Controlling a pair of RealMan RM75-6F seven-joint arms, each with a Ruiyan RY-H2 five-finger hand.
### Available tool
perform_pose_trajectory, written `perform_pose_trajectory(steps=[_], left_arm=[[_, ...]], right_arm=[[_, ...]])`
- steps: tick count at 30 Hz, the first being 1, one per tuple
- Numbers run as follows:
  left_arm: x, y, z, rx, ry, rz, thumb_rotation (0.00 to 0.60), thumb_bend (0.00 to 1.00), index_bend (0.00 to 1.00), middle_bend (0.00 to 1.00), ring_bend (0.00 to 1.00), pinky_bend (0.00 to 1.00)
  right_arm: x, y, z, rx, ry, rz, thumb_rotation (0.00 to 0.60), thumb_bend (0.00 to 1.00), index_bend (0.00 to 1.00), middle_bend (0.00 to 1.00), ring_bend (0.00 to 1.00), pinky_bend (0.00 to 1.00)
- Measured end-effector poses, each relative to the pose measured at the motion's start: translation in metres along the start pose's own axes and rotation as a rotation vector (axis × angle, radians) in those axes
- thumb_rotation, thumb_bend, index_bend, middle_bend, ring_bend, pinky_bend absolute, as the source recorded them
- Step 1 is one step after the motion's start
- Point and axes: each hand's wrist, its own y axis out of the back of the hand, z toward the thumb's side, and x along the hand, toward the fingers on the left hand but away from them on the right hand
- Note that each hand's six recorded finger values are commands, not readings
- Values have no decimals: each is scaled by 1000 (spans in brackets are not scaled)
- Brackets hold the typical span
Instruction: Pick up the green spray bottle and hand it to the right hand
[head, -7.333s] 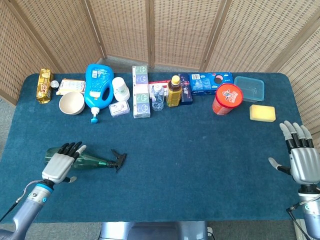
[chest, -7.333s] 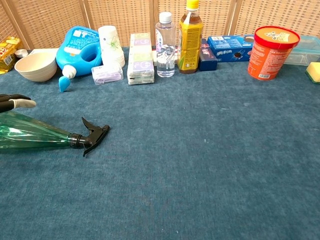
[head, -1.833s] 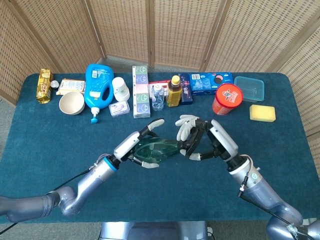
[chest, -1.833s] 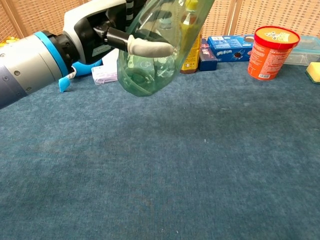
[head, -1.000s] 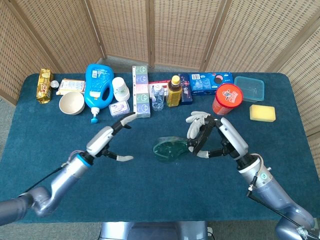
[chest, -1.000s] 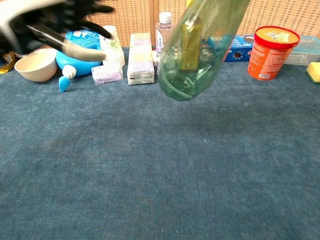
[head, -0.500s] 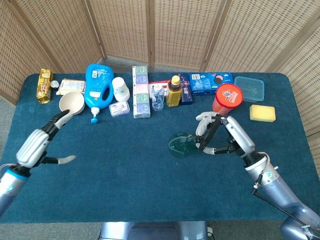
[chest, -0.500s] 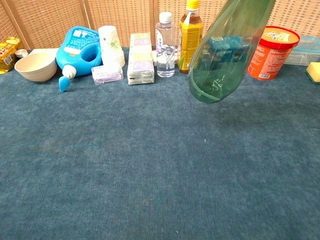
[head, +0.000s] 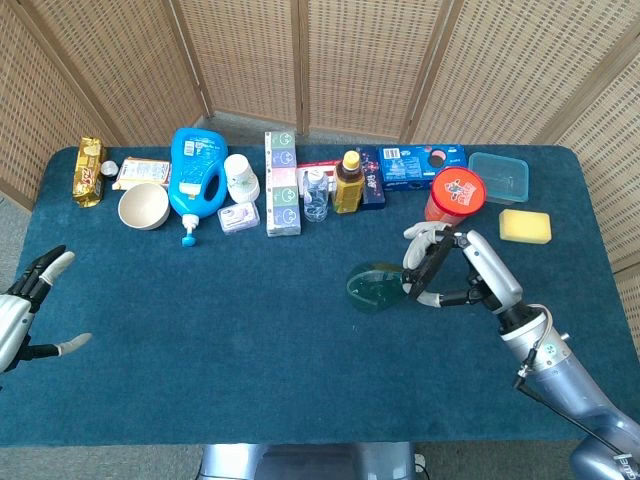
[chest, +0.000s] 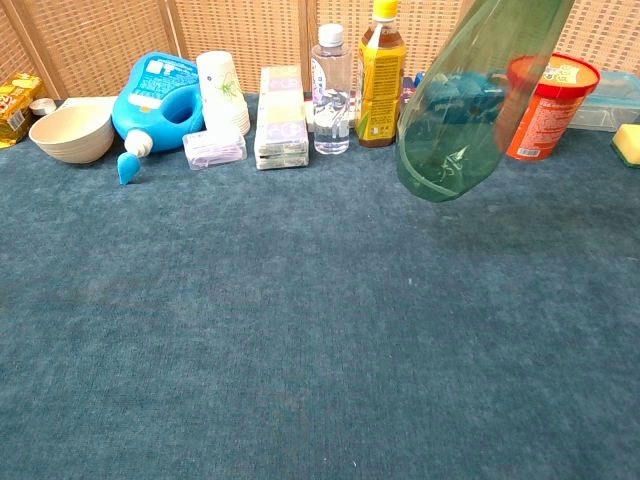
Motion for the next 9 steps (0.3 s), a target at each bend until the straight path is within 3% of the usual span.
perform_pose_trajectory(steps=[5,9], left_arm=[[-6,5,-13,40,65,8,600,39,0,0,0,194],[-13,17,-28,85,149,57,600,39,0,0,0,189]], right_arm=[[-1,2,2,14,-1,-4,600,499,708,668,294,217],[0,4,1,30,-11,-8,600,499,709,668,294,217]])
